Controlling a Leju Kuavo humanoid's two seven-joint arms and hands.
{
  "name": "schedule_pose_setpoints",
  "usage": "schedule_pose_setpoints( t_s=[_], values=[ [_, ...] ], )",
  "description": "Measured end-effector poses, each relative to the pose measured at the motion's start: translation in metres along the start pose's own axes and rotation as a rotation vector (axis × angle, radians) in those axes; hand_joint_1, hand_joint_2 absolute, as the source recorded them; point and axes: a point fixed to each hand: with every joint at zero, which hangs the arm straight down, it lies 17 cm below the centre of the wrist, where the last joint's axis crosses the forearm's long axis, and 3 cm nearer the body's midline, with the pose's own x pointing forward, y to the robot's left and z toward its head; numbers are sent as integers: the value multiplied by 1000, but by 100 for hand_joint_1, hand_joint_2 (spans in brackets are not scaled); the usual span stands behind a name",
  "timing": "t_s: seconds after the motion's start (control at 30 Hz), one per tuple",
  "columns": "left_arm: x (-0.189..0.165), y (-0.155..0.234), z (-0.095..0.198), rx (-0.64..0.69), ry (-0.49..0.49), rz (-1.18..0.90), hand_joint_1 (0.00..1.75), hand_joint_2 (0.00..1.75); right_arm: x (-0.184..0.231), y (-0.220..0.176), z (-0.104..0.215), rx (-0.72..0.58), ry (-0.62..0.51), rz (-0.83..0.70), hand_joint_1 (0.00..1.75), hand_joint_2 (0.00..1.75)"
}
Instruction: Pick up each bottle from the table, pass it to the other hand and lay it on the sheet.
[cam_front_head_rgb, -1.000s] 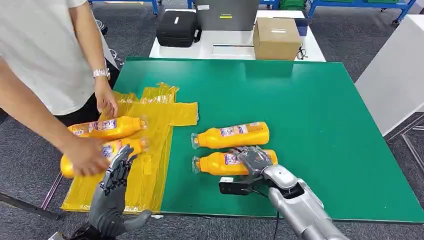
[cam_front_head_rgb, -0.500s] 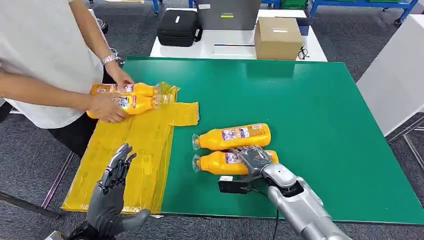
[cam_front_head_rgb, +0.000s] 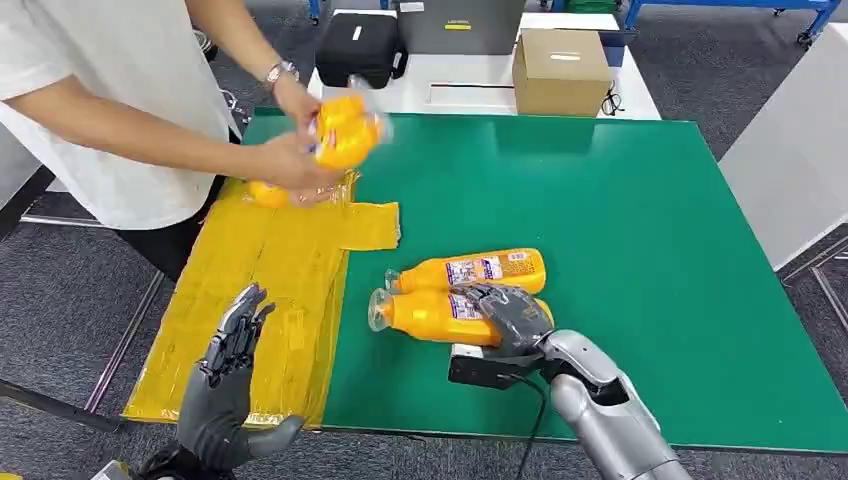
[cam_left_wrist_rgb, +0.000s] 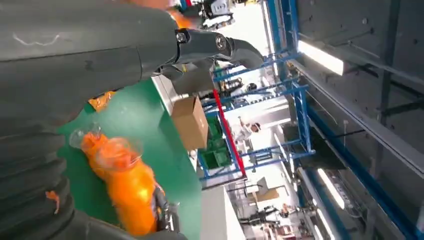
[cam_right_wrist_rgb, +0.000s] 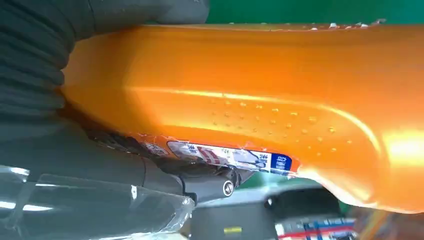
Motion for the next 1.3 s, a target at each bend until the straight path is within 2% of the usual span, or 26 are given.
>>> schedule_pose_setpoints(
  t_s=[0.3, 0.57, 0.73, 0.87, 1.3],
  values=[
    [1, -1, -3, 5, -6, 9, 0, 175, 12, -15, 0, -49, -32, -27, 175, 175],
    [-9, 2, -2, 28, 20, -73, 0, 175, 42, -45, 0, -168, -115, -125, 175, 175],
    [-25, 28, 0, 161, 59, -140, 0, 175, 57, -68, 6, -270, -145, -170, 175, 175],
    [-40, 47, 4, 256, 89, -95, 0, 175, 69, -78, 10, -314, -163, -185, 175, 175],
    [-62, 79, 12, 373, 119, -15, 0, 175, 90, -65, 24, -312, -175, -232, 175, 175]
  ],
)
